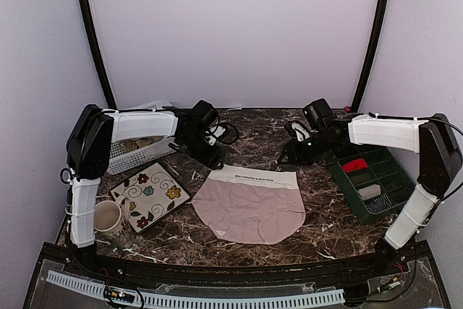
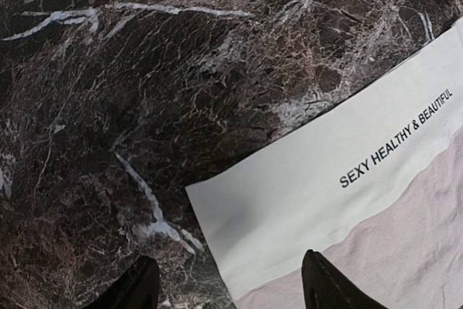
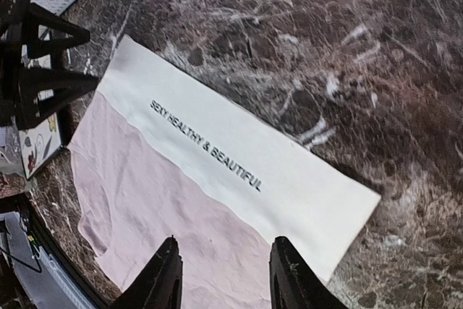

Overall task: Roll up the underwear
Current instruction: Move the underwear to the center of the board.

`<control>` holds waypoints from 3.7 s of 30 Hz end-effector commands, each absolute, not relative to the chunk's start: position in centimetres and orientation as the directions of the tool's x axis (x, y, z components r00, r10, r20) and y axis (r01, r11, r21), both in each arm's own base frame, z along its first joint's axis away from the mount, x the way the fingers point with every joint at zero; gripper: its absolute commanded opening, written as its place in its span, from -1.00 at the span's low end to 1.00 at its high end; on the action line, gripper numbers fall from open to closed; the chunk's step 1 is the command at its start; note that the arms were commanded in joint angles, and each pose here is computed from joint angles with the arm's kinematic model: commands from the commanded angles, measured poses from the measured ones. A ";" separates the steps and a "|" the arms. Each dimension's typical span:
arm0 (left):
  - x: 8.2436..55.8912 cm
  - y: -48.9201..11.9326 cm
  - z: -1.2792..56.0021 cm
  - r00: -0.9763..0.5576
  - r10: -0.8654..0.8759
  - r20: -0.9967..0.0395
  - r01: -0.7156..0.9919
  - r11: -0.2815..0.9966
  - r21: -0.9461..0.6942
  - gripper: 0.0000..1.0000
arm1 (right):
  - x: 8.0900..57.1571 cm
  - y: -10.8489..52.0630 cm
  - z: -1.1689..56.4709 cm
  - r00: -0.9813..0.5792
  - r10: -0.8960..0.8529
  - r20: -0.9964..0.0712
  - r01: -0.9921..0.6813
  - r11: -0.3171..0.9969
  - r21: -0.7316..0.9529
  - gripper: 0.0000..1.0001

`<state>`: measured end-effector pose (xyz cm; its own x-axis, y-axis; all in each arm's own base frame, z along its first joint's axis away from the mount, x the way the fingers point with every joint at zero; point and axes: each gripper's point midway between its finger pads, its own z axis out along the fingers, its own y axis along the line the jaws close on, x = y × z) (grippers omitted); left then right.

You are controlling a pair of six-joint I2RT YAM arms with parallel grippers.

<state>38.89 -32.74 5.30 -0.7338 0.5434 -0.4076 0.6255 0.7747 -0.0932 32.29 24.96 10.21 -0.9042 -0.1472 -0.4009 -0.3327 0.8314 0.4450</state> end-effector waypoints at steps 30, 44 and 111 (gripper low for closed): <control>32.1 -29.4 9.8 -0.739 0.504 -0.447 0.624 0.761 -0.175 0.46 | 39.4 24.3 1.2 -0.938 -0.194 -0.286 -0.279 0.913 0.296 -0.35; 32.4 -30.5 10.5 -0.718 0.511 -0.473 0.650 0.734 -0.195 0.46 | 33.0 23.1 11.6 -0.879 -0.230 -0.419 -0.418 0.793 0.442 -0.23; 30.3 -32.7 9.6 -0.702 0.538 -0.467 0.696 0.658 -0.288 0.43 | 16.7 36.7 9.6 -0.723 -0.637 -0.266 -0.617 0.424 0.663 -0.06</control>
